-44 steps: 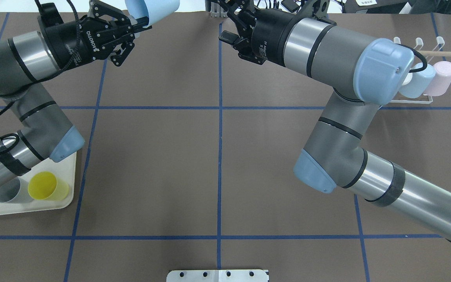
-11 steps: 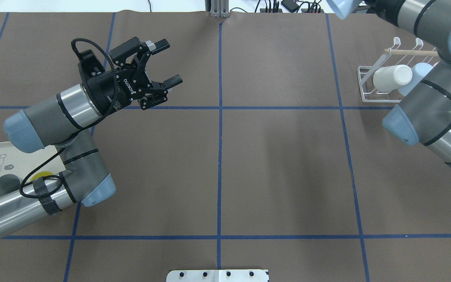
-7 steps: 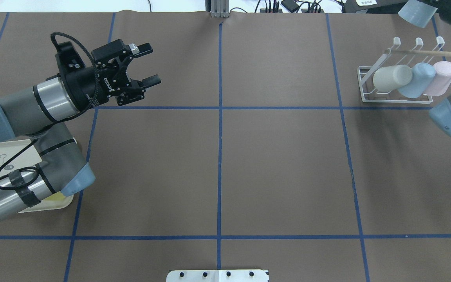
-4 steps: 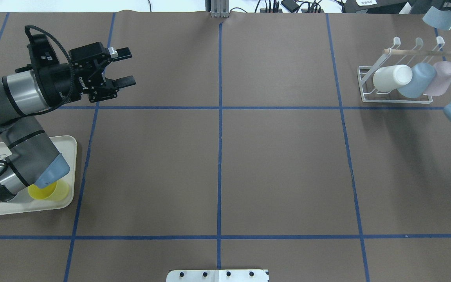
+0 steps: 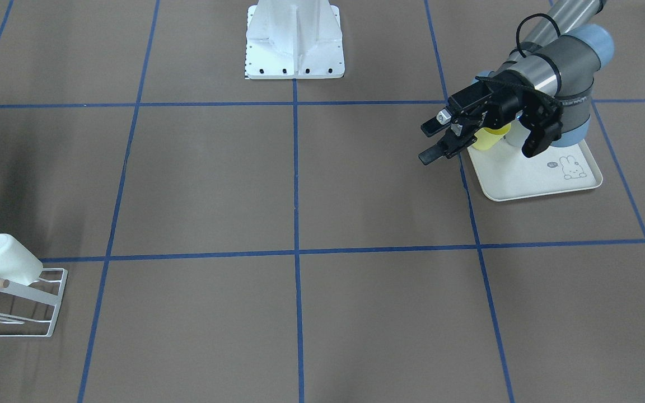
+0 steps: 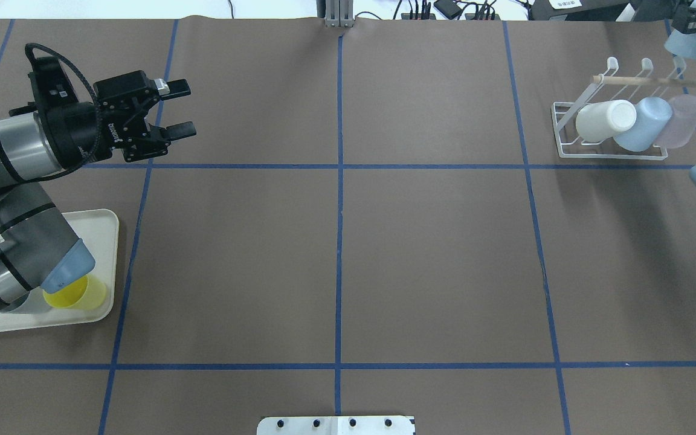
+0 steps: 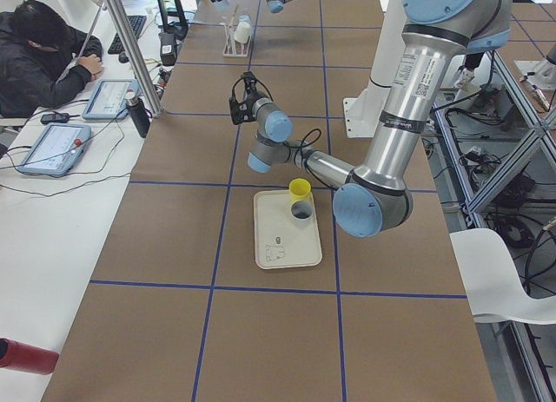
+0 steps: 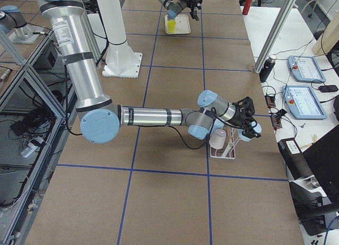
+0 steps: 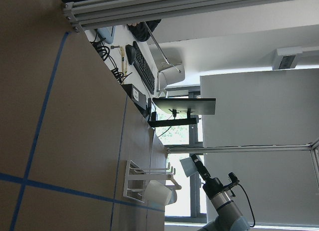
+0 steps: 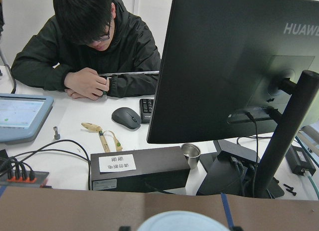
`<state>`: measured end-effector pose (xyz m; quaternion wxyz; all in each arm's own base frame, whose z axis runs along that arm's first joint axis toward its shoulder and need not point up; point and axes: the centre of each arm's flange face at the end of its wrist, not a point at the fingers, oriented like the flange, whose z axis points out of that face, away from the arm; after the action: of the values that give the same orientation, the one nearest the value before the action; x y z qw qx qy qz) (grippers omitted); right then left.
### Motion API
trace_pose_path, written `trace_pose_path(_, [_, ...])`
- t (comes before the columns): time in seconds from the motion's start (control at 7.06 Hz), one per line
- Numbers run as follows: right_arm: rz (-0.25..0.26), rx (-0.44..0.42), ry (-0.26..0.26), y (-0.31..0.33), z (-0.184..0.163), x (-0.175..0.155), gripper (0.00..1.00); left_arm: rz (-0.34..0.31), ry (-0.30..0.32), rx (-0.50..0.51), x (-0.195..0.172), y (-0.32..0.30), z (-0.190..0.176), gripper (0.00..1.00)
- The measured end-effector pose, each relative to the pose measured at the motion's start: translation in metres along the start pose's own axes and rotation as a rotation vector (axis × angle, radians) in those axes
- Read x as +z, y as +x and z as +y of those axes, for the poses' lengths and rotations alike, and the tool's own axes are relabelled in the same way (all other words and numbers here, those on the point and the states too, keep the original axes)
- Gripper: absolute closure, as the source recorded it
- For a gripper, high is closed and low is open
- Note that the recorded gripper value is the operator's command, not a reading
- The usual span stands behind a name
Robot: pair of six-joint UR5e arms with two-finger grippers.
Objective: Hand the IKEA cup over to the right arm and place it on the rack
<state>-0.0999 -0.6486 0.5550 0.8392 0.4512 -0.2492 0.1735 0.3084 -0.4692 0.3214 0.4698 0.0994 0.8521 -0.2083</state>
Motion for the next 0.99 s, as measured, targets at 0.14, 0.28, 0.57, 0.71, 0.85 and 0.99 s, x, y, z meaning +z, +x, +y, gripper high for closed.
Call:
trace_pose_path(0.14, [0.007,-0.021,-0.007,0.001,0.004,0.003,1.0,-0.002,0.0,0.0,-0.001,-0.001,0.0,0.0])
trace_pose_path(0.28, [0.01,-0.032,-0.013,0.0,0.009,0.006,1.0,-0.003,0.0,0.0,-0.001,-0.002,0.0,0.0])
trace_pose_path(0.57, [0.008,-0.044,-0.026,-0.005,0.018,0.009,0.94,-0.004,-0.001,0.0,-0.002,-0.003,0.0,0.0])
trace_pose_path(0.71, [0.007,-0.046,-0.03,-0.006,0.021,0.01,0.01,-0.006,-0.001,0.0,-0.002,-0.003,0.0,0.0])
trace_pose_path(0.85, [0.007,-0.047,-0.033,-0.007,0.022,0.01,0.0,-0.007,-0.001,0.0,-0.002,-0.004,0.0,0.0])
trace_pose_path(0.99, [0.006,-0.047,-0.033,-0.007,0.023,0.011,0.0,-0.008,-0.002,-0.001,-0.003,-0.004,0.0,0.0])
